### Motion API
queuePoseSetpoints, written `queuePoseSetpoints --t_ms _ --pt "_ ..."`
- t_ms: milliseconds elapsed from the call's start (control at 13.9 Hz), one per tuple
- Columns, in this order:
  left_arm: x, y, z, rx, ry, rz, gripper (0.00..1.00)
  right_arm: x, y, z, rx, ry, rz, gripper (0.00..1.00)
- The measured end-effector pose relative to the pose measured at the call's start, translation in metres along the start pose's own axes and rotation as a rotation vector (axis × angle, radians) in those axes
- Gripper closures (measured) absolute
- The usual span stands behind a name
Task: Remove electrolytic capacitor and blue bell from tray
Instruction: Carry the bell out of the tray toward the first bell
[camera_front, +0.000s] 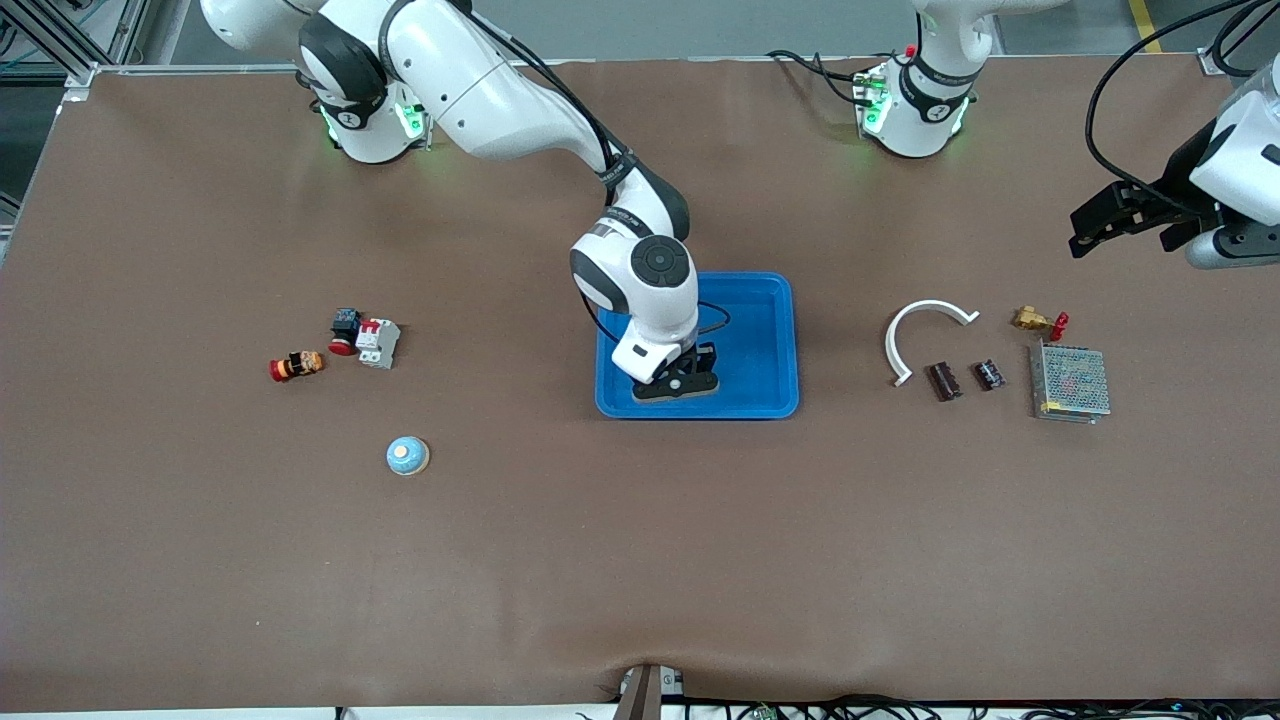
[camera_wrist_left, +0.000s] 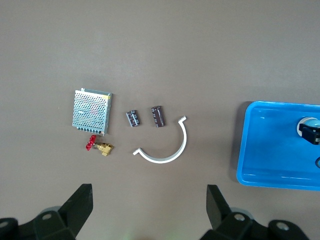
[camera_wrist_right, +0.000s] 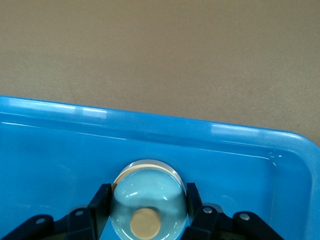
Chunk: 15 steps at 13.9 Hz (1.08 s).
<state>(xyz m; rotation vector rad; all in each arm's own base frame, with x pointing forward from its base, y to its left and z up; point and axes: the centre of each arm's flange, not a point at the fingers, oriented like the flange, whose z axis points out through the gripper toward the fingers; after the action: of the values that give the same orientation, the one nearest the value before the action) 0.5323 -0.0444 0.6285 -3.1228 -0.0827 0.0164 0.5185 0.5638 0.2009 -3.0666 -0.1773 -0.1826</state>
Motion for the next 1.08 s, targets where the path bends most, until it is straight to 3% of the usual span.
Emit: queuePoseSetpoints --t_ms 432,719,1079 --pt "0.0 0.0 0.0 0.0 0.0 0.0 0.0 0.011 0.011 -0.05 -0.044 -0.067 -0.029 0.35" --pt "0.001 -0.003 0.001 0.0 -0.001 -0.005 0.0 0.062 0.082 -0.095 -0.041 -0.104 -0.128 0.35" --pt "0.001 -0.003 0.002 0.0 -0.004 -0.005 0.0 0.113 0.191 -0.113 -0.043 -0.138 -0.276 0.35"
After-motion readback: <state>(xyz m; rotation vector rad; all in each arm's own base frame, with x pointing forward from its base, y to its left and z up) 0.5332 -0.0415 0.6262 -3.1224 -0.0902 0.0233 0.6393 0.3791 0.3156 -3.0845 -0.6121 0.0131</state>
